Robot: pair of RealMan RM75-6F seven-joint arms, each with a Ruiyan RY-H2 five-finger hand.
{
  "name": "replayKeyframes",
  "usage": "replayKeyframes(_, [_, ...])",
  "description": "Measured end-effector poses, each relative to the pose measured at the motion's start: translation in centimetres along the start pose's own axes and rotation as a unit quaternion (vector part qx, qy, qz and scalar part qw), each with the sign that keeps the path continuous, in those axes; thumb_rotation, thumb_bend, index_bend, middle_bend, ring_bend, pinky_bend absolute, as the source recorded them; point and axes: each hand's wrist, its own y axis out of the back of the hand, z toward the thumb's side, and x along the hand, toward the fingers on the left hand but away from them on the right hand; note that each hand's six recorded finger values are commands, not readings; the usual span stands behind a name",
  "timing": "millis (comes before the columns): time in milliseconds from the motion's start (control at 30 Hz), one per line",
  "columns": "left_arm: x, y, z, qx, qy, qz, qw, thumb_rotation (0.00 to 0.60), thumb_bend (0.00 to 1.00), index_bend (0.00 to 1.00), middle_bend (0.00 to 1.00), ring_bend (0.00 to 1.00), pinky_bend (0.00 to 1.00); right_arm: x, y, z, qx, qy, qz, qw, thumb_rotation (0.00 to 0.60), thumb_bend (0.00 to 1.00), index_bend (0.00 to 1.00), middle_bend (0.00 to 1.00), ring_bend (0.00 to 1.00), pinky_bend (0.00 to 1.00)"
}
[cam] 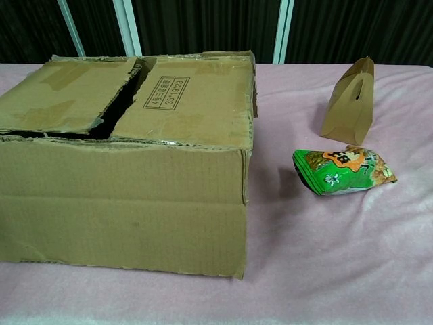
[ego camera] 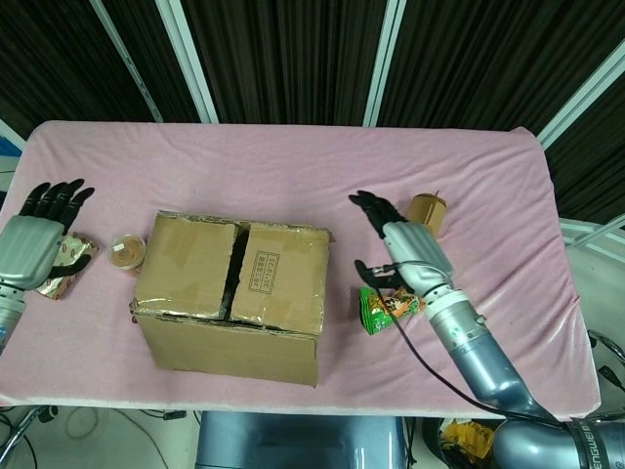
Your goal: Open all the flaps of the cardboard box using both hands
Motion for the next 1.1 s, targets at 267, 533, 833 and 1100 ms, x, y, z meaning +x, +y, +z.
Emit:
replayKeyframes(267, [3.0, 1.3, 5.3, 0.045, -0.087, -0.06, 0.9934, 0.6, 0.36, 0.0, 0.0, 0.0, 0.0, 3.9, 3.1, -9.8, 0.152, -0.056, -0.148, 0.9756, 0.6, 0.4, 0.0, 0.0, 0.0, 0.23])
replayKeyframes(533, [5.3, 1.8, 10.6, 0.111, -0.172, -0.116, 0.972, 0.6, 0.73, 0.11, 0.14, 0.07, 0.16, 8.2, 3.0, -16.6, 0.142, -0.101, -0.195, 0.9651, 0.6, 0.4, 0.0, 0.0, 0.0, 0.23])
replayKeyframes(833, [6.3, 1.8, 16.8, 0.175, -0.26, -0.137, 0.9396, 0.6, 0.81, 0.21, 0.26, 0.17, 0.24, 9.6, 2.6, -18.7, 0.115, -0.104, -0.201, 0.9672, 0.6, 0.4, 0.0, 0.0, 0.0, 0.23])
replayKeyframes(1100, [6.4, 0.4, 20.1, 0.191, -0.304, -0.148, 0.9214, 0.6, 0.85, 0.26, 0.33, 0.23, 0.29, 9.9, 2.4, -19.2, 0.099, -0.107, -0.2, 0.969, 0.6, 0.41, 0.0, 0.0, 0.0, 0.23])
